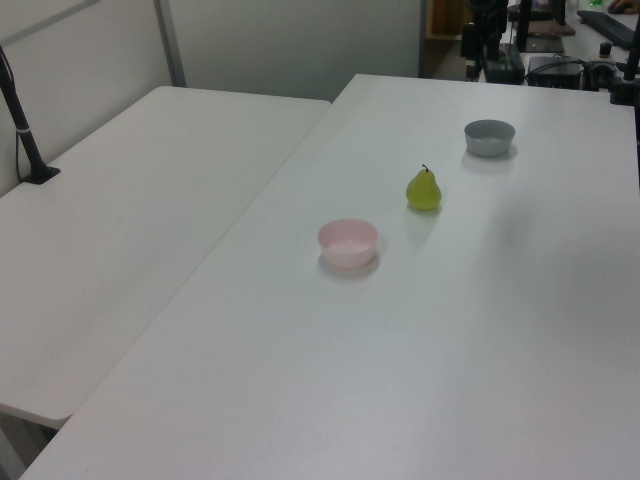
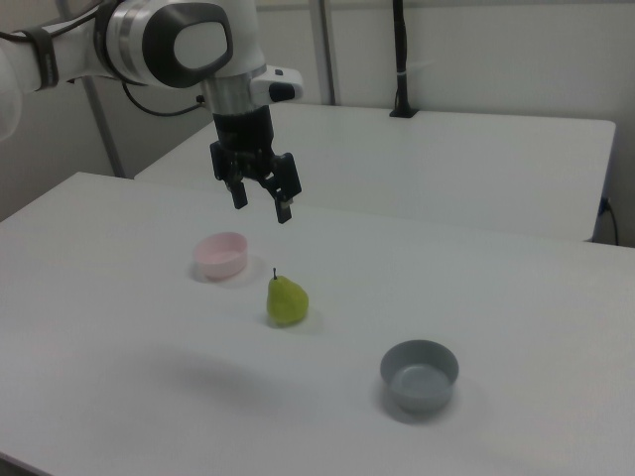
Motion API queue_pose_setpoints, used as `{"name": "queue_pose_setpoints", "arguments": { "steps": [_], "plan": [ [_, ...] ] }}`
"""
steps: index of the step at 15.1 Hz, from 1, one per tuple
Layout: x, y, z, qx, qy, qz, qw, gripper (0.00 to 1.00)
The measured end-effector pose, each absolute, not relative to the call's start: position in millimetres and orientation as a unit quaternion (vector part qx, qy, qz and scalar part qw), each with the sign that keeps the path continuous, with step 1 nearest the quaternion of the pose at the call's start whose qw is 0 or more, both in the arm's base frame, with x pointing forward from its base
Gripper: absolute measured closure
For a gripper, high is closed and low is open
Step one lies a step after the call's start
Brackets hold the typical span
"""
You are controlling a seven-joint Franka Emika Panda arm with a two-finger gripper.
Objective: Place the pear in the bowl
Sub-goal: 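Move the open gripper toward the green pear, then lower the gripper around the green pear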
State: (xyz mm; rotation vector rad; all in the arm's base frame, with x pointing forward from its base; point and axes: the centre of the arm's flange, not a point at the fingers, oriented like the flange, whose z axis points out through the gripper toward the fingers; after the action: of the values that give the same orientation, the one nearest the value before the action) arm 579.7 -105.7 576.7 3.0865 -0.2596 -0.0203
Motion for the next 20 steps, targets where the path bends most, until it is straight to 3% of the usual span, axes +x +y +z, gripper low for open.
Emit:
{"name": "queue_pose_setpoints", "arguments": {
  "steps": [14,20],
  "plan": [
    [584,-91,573,0.997,-0.07,-0.01,0.022,0.0],
    [616,-55,524,0.998,-0.03,-0.037,0.031,0.0]
  ]
}}
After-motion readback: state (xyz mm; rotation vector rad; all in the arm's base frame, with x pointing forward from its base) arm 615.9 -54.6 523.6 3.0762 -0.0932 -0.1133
